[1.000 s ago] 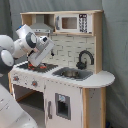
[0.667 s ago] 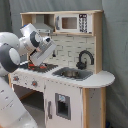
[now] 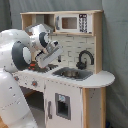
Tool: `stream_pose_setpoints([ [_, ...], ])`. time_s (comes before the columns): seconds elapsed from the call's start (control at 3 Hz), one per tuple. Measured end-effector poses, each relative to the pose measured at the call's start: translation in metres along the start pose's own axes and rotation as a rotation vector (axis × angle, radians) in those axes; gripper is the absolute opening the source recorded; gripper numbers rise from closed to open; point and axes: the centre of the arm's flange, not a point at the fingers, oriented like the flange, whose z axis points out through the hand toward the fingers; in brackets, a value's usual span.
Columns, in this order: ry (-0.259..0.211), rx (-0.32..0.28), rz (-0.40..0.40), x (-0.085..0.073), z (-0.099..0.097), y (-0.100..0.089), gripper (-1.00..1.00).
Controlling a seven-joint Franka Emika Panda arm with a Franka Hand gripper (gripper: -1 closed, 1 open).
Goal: Play with the kitchen
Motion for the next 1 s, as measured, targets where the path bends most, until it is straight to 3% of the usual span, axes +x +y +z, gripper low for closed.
stream_pose_setpoints([
  [0.33,-0.089,0.031,-0.012,-0.011,0.015,0.022,1.0],
  [0.67,-0.183,0.095,-0.013,-0.021,0.046,0.048,1.0],
  [1.0,-0.157,0.153,-0.017,-0.005,0.047,0.053,1.0],
])
